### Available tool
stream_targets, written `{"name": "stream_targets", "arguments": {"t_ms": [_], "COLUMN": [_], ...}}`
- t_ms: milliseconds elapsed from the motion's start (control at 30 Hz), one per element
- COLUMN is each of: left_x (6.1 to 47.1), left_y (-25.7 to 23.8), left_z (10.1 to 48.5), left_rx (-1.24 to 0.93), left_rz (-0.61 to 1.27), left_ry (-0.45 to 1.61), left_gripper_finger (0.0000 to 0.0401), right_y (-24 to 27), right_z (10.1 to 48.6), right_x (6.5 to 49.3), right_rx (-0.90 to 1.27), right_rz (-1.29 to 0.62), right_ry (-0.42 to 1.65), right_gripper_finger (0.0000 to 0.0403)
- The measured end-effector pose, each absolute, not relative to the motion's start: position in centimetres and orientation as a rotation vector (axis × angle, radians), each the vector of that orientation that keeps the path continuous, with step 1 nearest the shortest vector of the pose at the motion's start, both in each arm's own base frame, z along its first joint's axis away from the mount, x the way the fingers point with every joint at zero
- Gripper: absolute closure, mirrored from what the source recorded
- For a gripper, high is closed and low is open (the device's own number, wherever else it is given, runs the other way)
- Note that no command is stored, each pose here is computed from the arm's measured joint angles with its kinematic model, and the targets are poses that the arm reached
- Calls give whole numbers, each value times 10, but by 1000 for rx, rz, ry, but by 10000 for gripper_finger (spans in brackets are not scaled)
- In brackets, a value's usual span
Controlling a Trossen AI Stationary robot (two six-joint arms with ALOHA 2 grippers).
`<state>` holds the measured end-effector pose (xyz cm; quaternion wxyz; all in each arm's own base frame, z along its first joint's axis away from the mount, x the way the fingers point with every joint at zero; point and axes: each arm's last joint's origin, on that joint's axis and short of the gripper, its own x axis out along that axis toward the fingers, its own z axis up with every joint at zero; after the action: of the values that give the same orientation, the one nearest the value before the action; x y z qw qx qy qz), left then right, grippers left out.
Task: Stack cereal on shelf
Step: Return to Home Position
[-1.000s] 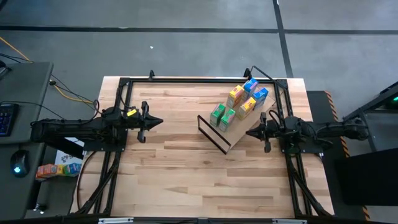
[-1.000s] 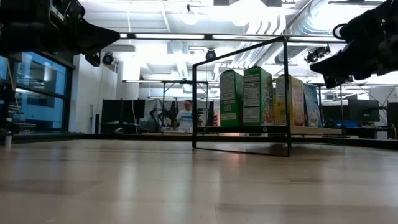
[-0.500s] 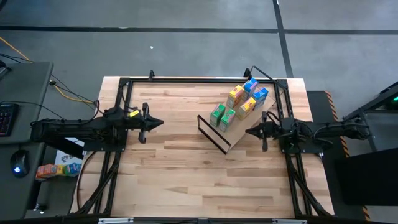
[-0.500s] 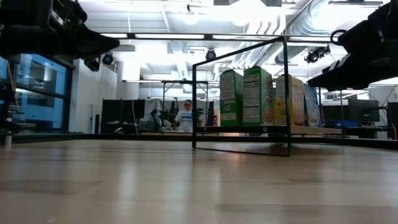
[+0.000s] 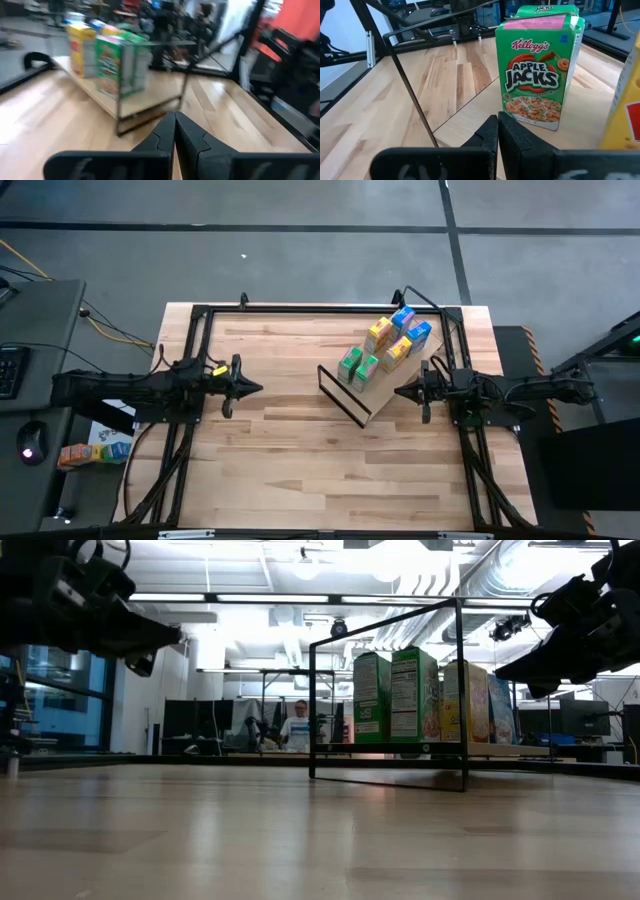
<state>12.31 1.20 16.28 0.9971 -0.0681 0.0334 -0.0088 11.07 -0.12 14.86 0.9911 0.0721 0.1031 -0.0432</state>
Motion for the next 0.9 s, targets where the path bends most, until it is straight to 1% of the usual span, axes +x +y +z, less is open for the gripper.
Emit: {"name": "stream_targets", "arguments": {"t_ms": [167,267,367,500,767,900], "left_x": [122,121,122,121,108,104], "left_y": [4,1,1,1,3,3], "left_z": [153,147,149,156,154,161], "left_rx": [-125,-109,-52,3,24,49], "left_rz": [-113,-82,-37,-35,-11,-35], "left_ry": [175,232,206,136,157,72], "left_gripper_finger": [401,401,401,401,401,401], "right_y": [-1,-1,-1,-1,-1,-1], "right_z": [149,149,149,149,149,149], "right_x": [111,111,111,111,111,111], "right_rx": [146,146,146,146,146,146], "right_rz": [-87,-87,-87,-87,-88,-88], "right_ry": [207,207,208,208,208,208], "right_gripper_finger": [403,403,402,402,402,402]}}
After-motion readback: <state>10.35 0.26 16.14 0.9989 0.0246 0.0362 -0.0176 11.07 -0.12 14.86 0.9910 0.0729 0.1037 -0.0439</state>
